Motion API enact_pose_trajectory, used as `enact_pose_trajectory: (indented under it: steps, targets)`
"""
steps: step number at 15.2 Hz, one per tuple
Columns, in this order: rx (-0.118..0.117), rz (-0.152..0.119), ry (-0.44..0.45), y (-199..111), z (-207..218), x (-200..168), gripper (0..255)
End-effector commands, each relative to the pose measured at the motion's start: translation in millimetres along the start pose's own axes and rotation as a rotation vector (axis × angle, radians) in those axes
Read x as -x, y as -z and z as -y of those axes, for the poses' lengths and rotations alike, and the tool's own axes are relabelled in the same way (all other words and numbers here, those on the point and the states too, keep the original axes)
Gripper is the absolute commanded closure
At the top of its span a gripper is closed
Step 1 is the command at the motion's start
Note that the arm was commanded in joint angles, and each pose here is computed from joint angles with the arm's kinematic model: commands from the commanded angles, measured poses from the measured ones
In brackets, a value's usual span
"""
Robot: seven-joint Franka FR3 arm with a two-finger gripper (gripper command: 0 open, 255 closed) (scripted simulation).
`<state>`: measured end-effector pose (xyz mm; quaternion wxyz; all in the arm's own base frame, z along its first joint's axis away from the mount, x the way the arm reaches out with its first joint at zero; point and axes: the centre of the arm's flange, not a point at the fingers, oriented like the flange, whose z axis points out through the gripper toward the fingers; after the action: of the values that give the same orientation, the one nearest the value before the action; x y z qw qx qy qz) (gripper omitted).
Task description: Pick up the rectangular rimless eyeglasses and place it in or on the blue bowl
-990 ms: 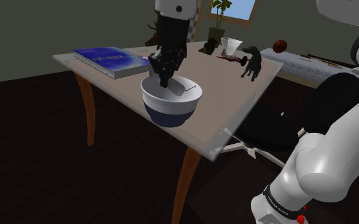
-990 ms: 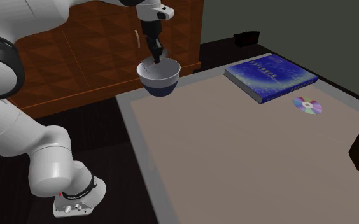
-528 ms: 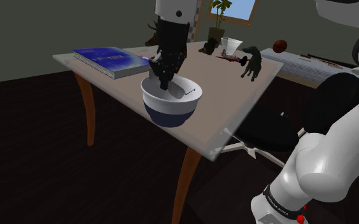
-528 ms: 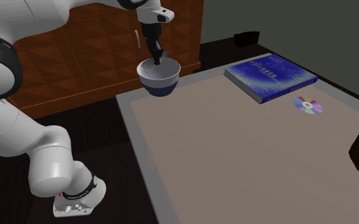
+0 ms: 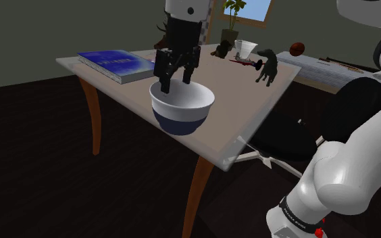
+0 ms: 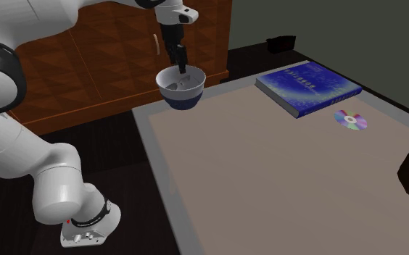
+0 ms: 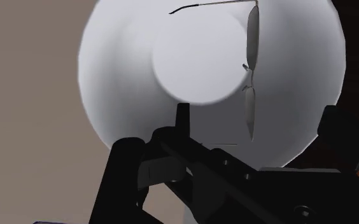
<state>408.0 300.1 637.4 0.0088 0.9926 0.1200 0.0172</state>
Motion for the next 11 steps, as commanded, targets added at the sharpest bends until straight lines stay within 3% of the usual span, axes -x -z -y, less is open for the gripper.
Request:
enact_pose_trajectory:
  steps: [1, 3, 11]
  targets:
    - [0.0, 0.0, 0.0, 20, 0, 0, 0]
    - [0.0, 0.0, 0.0, 44, 0, 0, 0]
    - [0.0, 0.0, 0.0, 44, 0, 0, 0]
